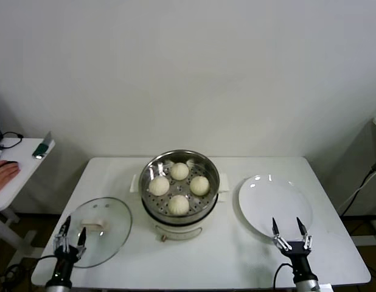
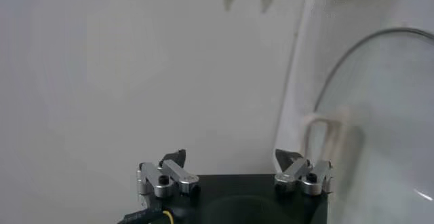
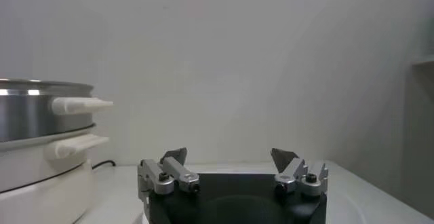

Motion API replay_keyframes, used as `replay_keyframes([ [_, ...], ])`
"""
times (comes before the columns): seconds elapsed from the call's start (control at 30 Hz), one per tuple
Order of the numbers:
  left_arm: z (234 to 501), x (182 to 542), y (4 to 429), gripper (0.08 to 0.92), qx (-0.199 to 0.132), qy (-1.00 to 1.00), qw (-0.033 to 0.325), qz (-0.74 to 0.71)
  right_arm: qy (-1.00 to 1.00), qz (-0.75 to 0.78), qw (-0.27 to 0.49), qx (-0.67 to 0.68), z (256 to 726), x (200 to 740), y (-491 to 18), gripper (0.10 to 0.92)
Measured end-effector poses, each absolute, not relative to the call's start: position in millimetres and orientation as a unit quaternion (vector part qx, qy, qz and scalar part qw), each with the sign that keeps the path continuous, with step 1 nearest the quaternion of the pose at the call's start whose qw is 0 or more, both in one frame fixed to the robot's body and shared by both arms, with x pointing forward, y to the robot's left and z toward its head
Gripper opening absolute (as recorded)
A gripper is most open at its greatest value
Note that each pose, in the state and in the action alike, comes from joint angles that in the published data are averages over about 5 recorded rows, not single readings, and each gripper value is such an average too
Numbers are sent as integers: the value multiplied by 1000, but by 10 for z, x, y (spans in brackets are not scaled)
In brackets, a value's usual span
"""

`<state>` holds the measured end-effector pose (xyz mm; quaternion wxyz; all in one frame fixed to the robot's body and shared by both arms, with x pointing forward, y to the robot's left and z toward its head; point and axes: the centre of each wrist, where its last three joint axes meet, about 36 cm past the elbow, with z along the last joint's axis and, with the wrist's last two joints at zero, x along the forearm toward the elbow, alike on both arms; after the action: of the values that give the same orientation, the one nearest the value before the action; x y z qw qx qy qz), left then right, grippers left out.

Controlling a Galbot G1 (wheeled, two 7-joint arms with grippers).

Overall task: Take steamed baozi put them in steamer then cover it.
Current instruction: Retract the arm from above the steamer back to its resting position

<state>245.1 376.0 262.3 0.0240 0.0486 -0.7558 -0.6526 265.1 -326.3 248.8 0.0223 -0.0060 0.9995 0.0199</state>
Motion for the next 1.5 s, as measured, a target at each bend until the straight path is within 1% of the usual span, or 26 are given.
replay_keyframes([
  [0.33,2486,2514,3807,823,31,-737,30,-674,999,23,22,0,2453,2576,-3228,823],
  [0.6,2451,2645,3850,823,23,-728,30,-684,999,23,22,5,2434,2517,-3222,823],
  [1.13,2413,2997,3896,822,22,-718,28,-696,1000,19,24,8,2446,2454,-3202,823],
  [1.23,2398,3036,3909,813,21,-716,28,-697,1000,19,23,7,2444,2450,-3196,823],
  [1.4,2375,3091,3946,766,17,-714,27,-699,1000,18,25,5,2449,2452,-3181,823],
  [1.5,2364,3121,3971,756,16,-713,27,-700,1000,18,25,4,2454,2451,-3175,823],
])
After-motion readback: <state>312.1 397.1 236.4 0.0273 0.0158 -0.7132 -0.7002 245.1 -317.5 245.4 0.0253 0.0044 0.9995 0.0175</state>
